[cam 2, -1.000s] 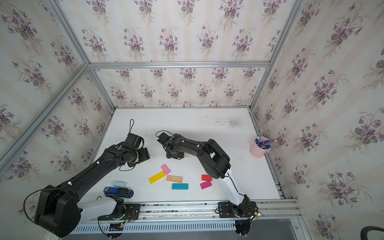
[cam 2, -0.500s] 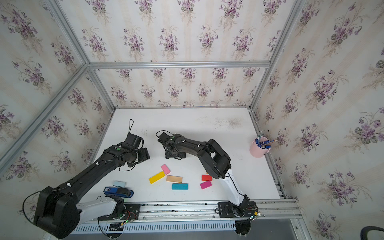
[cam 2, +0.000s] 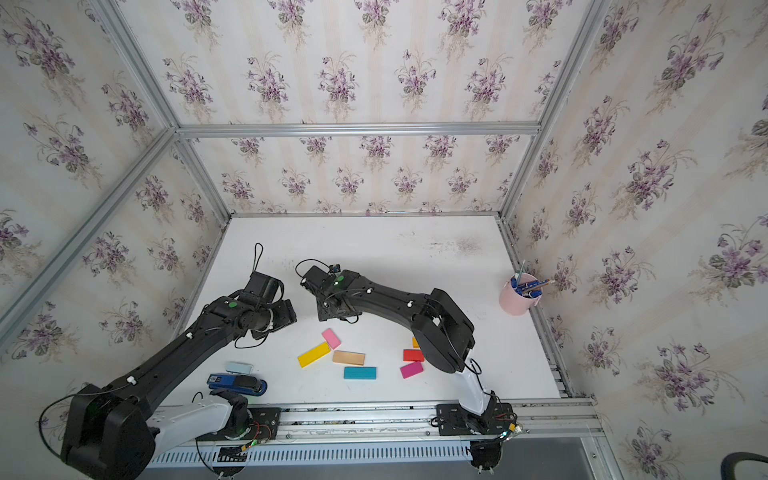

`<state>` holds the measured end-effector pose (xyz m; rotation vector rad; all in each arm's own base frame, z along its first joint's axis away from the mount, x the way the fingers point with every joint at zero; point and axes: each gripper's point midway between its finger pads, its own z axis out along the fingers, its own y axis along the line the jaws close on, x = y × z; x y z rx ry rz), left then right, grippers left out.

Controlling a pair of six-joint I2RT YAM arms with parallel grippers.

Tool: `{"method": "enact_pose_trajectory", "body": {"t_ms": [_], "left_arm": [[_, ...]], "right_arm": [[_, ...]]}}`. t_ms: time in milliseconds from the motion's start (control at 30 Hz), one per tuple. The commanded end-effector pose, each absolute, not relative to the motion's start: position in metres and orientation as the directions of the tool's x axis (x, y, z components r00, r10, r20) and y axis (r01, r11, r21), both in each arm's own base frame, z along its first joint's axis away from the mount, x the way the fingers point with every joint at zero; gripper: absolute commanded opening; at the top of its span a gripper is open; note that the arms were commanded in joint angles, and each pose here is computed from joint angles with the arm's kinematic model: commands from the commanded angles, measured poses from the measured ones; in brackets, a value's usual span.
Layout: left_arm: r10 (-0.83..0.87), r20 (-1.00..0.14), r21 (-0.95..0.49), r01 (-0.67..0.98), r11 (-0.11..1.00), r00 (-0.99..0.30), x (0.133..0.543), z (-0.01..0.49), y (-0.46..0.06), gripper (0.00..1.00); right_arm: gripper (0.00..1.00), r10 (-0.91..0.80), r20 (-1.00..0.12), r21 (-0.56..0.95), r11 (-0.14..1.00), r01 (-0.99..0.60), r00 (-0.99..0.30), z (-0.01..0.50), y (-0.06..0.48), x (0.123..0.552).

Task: Assemble the letter h with building blocks
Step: Pick up the building block from the center of the board.

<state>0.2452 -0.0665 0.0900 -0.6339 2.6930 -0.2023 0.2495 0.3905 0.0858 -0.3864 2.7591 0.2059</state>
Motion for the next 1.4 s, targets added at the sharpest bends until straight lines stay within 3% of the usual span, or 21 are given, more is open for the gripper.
{"method": "enact_pose_trajectory", "body": {"t_ms": [0, 500, 867, 1033, 1233, 1367], "left_arm": [[-0.502, -0.299, -0.218, -0.454, 0.864, -0.812, 0.239, 0.084, -0.059, 0.75], [-0.528, -0.283, -0.23, -0.478, 0.848, -0.8, 0.232, 0.081, -0.052, 0.75], [-0.527, -0.27, -0.244, -0.472, 0.847, -0.806, 0.238, 0.08, -0.057, 0.74], [-0.529, -0.267, -0.252, -0.471, 0.845, -0.806, 0.24, 0.081, -0.059, 0.73], [-0.526, -0.274, -0.249, -0.469, 0.847, -0.805, 0.242, 0.084, -0.058, 0.74], [-0.526, -0.284, -0.251, -0.468, 0.848, -0.802, 0.242, 0.088, -0.058, 0.74]], "right_arm": [[0.74, -0.314, -0.347, 0.088, 0.927, -0.364, -0.884, 0.078, 0.401, 0.231], [0.7, -0.382, -0.2, -0.028, 0.923, -0.384, -0.902, 0.016, 0.387, 0.199], [0.7, -0.31, -0.211, -0.101, 0.95, -0.295, -0.927, 0.02, 0.335, 0.202], [0.7, -0.283, -0.229, -0.041, 0.959, -0.282, -0.931, 0.031, 0.329, 0.202], [0.84, -0.271, -0.266, 0.17, 0.931, -0.322, -0.925, 0.054, 0.375, 0.2], [0.87, -0.238, -0.238, 0.079, 0.962, -0.263, -0.942, 0.04, 0.379, 0.213]]}}
